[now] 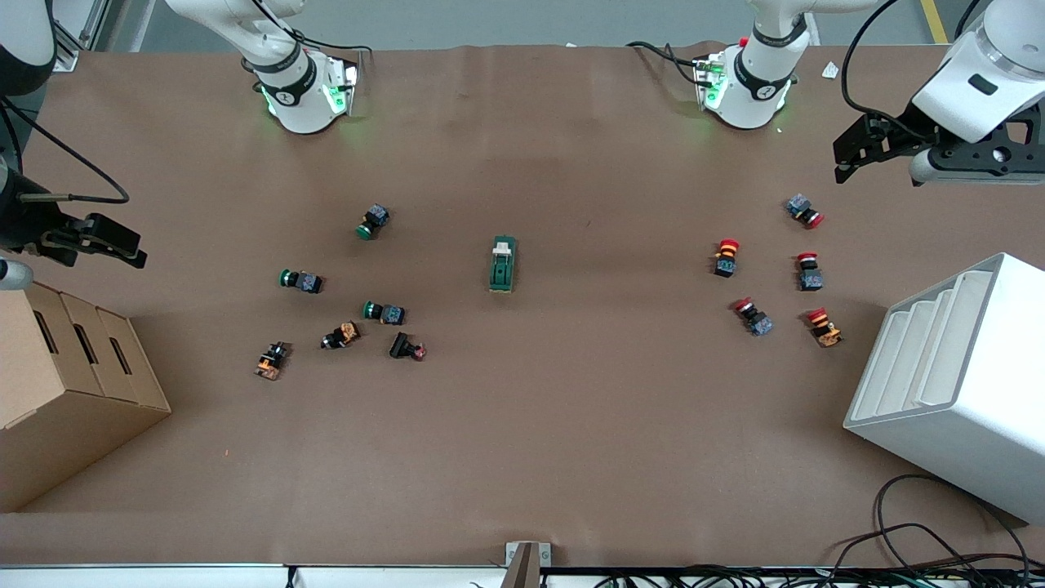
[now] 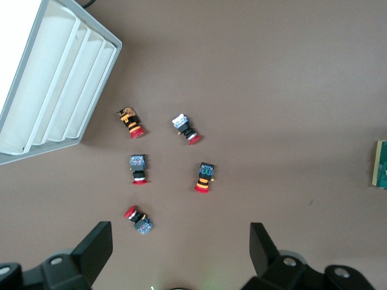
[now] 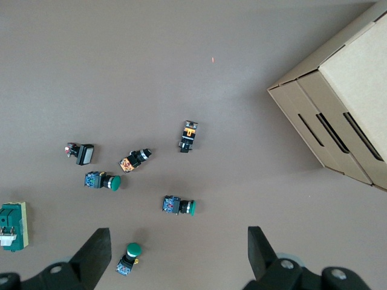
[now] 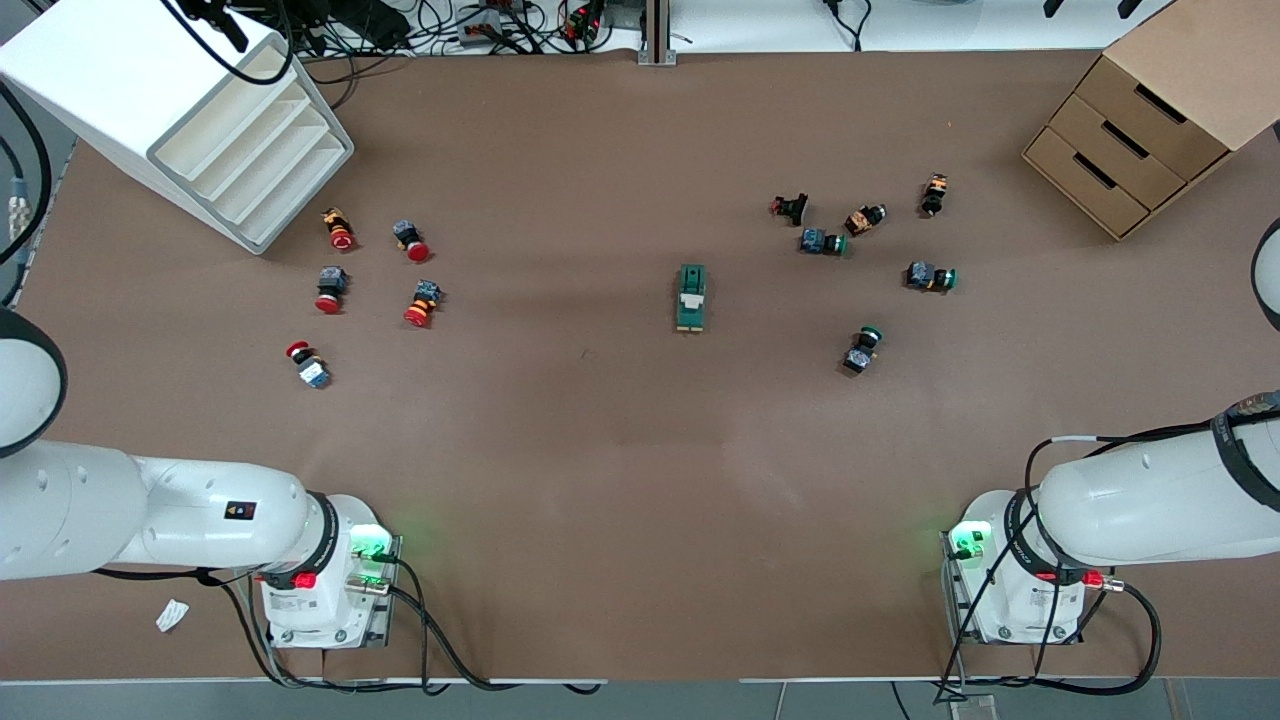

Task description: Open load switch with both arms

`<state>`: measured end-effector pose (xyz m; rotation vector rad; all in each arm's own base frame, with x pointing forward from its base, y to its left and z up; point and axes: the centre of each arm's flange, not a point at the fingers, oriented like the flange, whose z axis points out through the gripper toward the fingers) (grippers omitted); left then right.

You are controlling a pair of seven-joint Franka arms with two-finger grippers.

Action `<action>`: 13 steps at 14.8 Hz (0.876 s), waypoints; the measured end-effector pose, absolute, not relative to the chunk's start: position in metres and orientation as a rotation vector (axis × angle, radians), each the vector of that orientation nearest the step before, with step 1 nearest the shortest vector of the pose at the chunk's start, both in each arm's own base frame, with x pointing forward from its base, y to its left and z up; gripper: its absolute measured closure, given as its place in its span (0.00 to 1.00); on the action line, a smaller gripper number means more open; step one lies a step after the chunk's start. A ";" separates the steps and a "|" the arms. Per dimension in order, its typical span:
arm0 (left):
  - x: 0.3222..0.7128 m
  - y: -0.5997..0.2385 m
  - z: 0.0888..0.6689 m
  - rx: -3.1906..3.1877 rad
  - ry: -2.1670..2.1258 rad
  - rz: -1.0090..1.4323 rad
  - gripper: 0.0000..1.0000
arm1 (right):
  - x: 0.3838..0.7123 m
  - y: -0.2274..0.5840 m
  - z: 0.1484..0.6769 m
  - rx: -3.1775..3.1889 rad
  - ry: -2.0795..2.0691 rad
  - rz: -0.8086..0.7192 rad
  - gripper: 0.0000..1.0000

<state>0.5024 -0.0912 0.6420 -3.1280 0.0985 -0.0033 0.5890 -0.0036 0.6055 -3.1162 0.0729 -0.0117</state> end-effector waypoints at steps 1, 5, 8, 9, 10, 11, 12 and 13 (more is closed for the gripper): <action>0.501 -0.090 0.640 -3.127 0.095 0.001 0.00 | 0.589 -0.002 0.606 -3.106 0.073 -0.011 0.00; 0.499 -0.089 0.637 -3.127 0.093 -0.015 0.00 | 0.580 0.000 0.605 -3.089 0.069 0.095 0.00; 0.500 -0.082 0.640 -3.129 0.071 -0.032 0.00 | 0.576 0.000 0.605 -3.087 0.068 0.151 0.00; 0.501 -0.079 0.640 -3.129 0.061 -0.033 0.00 | 0.575 0.000 0.604 -3.087 0.068 0.166 0.00; 0.502 -0.076 0.640 -3.129 0.056 -0.033 0.00 | 0.572 -0.001 0.604 -3.086 0.070 0.189 0.00; 0.502 -0.075 0.640 -3.129 0.054 -0.032 0.00 | 0.570 -0.002 0.606 -3.084 0.072 0.207 0.00; 0.502 -0.074 0.639 -3.129 0.053 -0.032 0.00 | 0.566 -0.003 0.610 -3.084 0.074 0.213 0.00; 0.502 -0.075 0.639 -3.129 0.054 -0.031 0.00 | 0.562 -0.003 0.615 -3.084 0.074 0.211 0.00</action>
